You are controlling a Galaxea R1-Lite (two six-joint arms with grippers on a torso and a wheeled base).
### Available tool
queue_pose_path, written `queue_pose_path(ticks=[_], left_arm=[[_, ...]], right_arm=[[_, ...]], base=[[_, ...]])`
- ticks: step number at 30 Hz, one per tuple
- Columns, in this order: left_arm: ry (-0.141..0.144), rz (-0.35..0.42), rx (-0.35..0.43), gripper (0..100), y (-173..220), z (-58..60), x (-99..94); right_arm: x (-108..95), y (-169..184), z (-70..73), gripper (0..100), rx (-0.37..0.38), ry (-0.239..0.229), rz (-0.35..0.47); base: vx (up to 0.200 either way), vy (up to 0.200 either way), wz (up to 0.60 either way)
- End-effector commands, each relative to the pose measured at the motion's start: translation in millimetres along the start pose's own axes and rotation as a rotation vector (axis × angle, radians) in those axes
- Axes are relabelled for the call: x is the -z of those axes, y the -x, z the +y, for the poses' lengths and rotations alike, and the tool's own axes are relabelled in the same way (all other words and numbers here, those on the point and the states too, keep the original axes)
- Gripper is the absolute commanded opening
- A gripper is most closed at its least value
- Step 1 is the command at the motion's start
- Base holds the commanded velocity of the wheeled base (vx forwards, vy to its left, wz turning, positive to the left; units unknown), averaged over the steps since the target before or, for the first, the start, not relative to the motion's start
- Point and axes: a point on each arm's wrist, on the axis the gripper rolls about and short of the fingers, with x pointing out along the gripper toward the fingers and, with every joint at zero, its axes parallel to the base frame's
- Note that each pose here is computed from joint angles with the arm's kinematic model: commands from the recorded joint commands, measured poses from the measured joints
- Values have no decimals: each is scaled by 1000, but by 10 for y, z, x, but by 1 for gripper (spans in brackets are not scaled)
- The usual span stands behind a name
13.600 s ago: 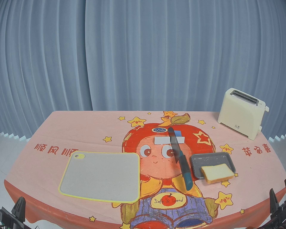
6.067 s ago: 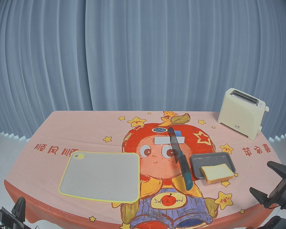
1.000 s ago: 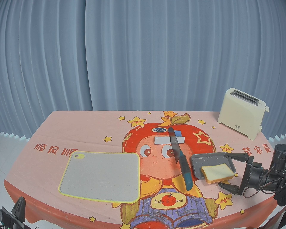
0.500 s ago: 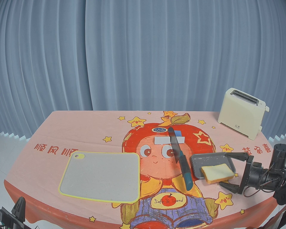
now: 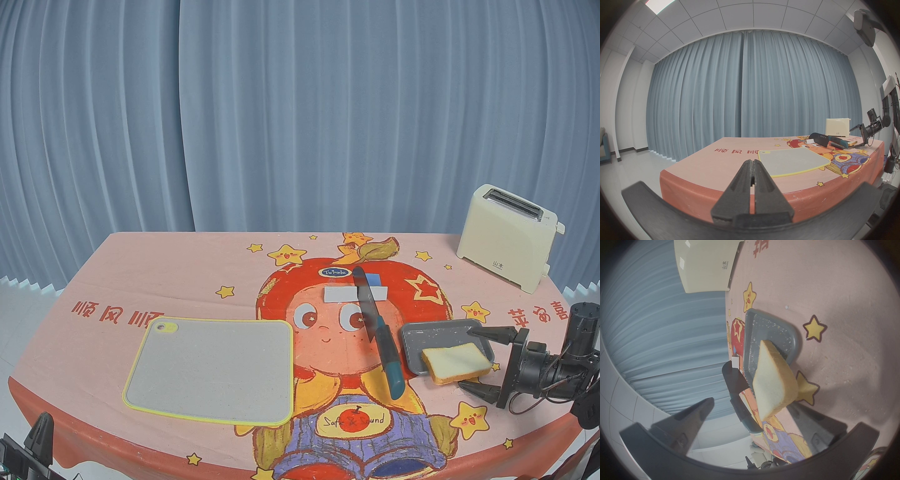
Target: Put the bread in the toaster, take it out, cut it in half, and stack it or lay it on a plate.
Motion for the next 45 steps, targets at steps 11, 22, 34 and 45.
queue_pose_path(ticks=[11,22,34,45], left_arm=[[0,9,0,0,-7,0,49],[0,7,0,0,-6,0,50],[0,10,0,0,-7,0,51],[0,9,0,0,-6,0,51]], right_arm=[[-33,-81,-74,0,23,-10,6],[-8,-54,-71,0,12,-1,10],[37,23,-6,0,-54,31,10],[64,67,25,0,-75,42,12]], base=[[0,0,0],[0,0,0],[0,0,0],[0,0,0]])
